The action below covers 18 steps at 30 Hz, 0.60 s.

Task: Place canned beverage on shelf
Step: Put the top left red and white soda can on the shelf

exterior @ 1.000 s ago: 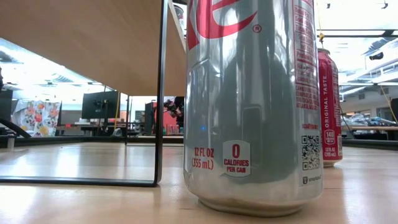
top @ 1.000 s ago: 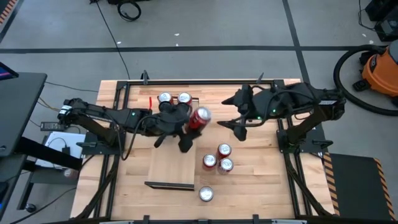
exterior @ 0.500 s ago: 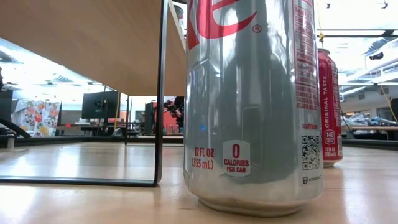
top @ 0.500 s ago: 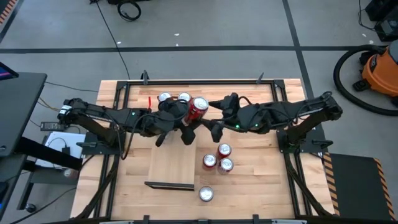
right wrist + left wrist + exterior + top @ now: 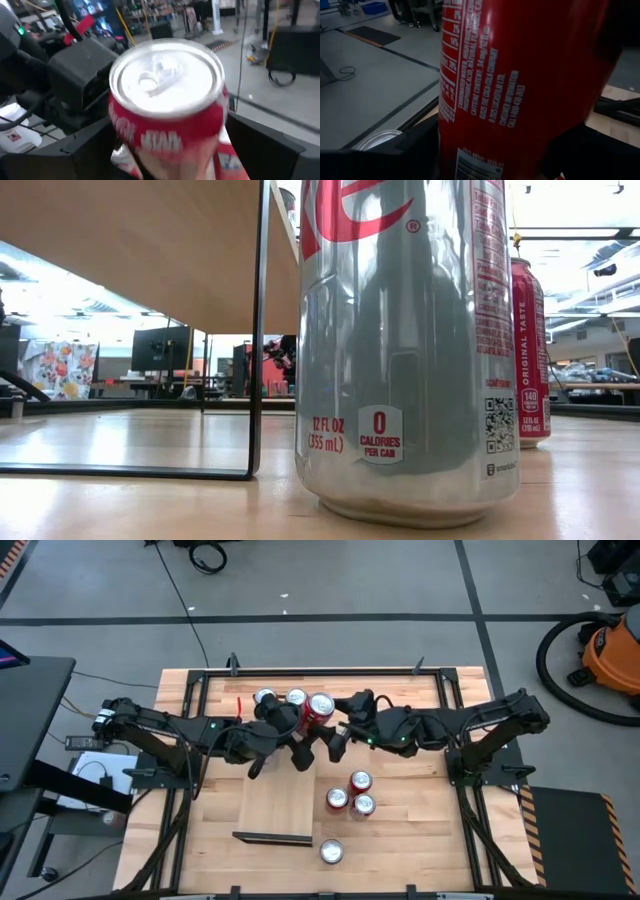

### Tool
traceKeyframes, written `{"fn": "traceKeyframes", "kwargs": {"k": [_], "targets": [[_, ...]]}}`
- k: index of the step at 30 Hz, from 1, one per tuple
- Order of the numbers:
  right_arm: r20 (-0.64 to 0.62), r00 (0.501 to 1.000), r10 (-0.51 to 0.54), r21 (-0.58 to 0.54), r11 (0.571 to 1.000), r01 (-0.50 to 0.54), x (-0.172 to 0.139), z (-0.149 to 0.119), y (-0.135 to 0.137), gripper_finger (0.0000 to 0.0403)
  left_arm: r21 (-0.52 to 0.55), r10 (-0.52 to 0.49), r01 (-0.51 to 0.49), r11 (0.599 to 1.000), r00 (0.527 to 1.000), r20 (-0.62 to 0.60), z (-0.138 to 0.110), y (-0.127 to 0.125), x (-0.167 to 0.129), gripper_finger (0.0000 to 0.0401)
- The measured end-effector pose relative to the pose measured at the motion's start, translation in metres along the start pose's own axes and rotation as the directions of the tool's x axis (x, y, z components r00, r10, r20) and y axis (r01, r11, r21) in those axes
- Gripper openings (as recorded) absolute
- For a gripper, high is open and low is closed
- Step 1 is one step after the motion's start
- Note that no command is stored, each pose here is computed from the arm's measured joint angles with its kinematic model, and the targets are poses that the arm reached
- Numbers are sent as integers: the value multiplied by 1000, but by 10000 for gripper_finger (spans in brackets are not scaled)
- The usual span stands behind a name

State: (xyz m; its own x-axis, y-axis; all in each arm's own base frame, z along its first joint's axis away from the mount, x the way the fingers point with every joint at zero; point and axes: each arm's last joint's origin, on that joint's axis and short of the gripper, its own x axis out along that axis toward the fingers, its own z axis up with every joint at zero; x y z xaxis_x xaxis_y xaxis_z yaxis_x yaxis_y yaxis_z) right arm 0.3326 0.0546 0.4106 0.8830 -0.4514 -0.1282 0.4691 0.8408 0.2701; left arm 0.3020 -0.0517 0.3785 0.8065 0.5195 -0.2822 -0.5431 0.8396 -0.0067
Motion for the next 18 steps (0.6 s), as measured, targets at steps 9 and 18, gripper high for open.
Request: {"fn": "traceKeyframes", "kwargs": {"k": [9, 18], "targets": [[20, 993, 115, -61, 992, -114, 15, 5, -12, 327, 26, -3, 3, 1000, 1000, -2, 0, 0, 0, 328], [-57, 962, 268, -92, 958, -272, 22, 12, -28, 314, -9, -114, 113, 994, 993, -40, 1, 2, -2, 341]]}}
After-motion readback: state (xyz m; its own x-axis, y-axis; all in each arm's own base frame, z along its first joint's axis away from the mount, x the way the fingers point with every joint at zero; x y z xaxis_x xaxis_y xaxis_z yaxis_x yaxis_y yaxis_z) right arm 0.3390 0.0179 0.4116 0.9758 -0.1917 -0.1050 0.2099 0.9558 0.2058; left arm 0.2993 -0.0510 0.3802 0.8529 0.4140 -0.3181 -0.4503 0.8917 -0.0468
